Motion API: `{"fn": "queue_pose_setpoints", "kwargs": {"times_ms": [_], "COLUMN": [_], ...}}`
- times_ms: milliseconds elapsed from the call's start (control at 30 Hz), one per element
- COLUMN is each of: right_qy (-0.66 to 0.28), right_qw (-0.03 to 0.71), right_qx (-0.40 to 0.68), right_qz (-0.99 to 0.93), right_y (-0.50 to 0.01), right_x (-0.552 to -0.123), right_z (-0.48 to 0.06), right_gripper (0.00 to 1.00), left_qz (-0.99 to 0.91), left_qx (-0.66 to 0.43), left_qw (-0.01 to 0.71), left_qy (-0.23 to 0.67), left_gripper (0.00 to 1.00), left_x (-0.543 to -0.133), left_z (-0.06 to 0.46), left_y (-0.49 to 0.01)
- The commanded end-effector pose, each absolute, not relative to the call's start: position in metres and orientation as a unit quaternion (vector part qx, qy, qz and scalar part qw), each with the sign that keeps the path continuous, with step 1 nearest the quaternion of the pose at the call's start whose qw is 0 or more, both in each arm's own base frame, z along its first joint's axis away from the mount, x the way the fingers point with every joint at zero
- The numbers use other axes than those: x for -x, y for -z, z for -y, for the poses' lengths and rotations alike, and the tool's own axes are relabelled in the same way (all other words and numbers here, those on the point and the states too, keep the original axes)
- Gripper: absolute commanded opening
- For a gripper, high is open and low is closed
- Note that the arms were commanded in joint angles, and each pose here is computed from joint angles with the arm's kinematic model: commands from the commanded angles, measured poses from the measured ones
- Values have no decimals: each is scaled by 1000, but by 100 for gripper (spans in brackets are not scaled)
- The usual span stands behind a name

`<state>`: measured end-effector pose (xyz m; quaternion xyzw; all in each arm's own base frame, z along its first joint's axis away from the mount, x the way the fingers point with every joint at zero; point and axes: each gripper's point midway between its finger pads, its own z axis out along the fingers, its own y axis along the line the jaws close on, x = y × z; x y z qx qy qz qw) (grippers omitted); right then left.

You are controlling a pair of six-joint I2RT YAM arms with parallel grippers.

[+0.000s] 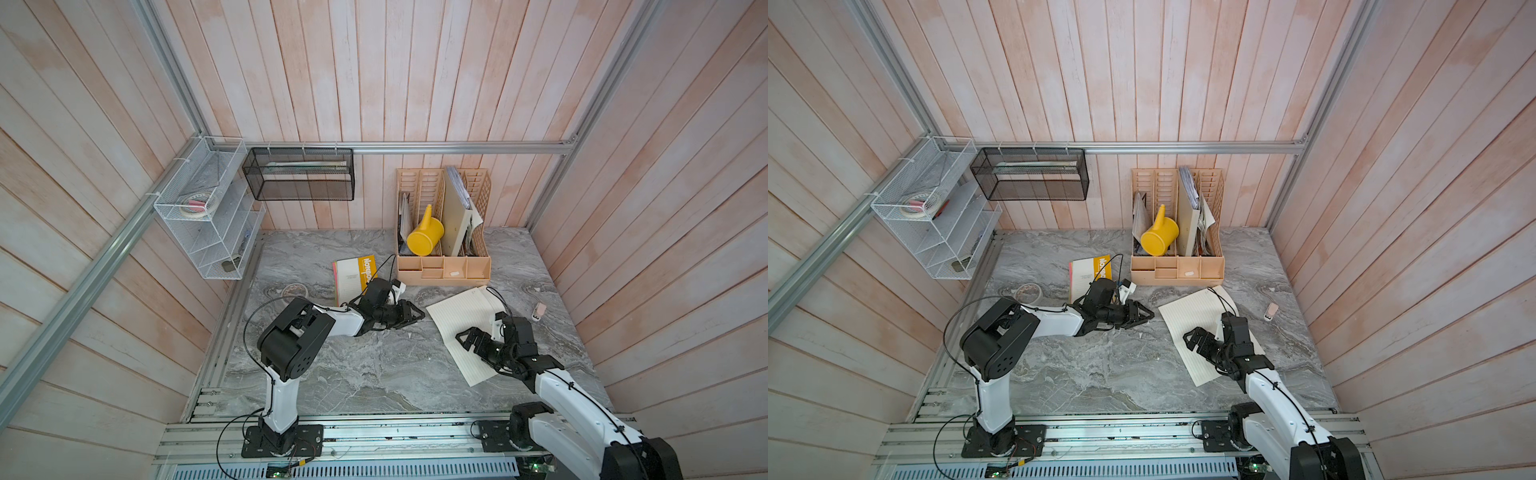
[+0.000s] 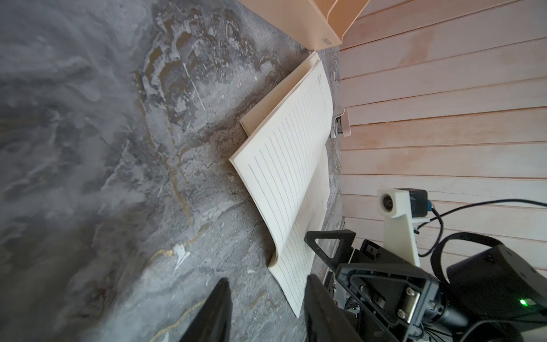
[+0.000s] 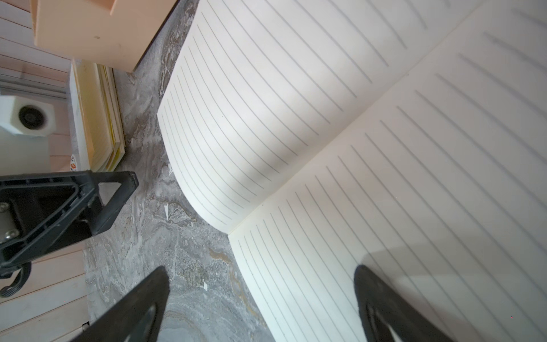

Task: Close the notebook
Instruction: Close the notebook at the center of the board.

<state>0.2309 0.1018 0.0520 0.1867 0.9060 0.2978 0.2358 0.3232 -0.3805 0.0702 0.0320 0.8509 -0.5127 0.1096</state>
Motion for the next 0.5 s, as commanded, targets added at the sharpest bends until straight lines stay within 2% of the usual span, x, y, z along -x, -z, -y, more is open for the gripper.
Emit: {"fn": "queue_pose_setpoints", "kwargs": {"times_ms": [0,467], "right_qy": [-305,-308], "right_qw": [233,230], "right_qx": [-189,-186], "right_qz": [-904,-904], "right_y": [-51,-53], "right_x": [-228,-224], "right_z": [-103,-104], "right_gripper": [98,98], "left_qz": [-846,-847], "left_qx": [-32,-22], "left_qw": [119,107], "left_qy": [519,521], "left_gripper": [44,44], "left_x": [-334,-349], "left_z": [391,413], "left_y": [-71,-50]}}
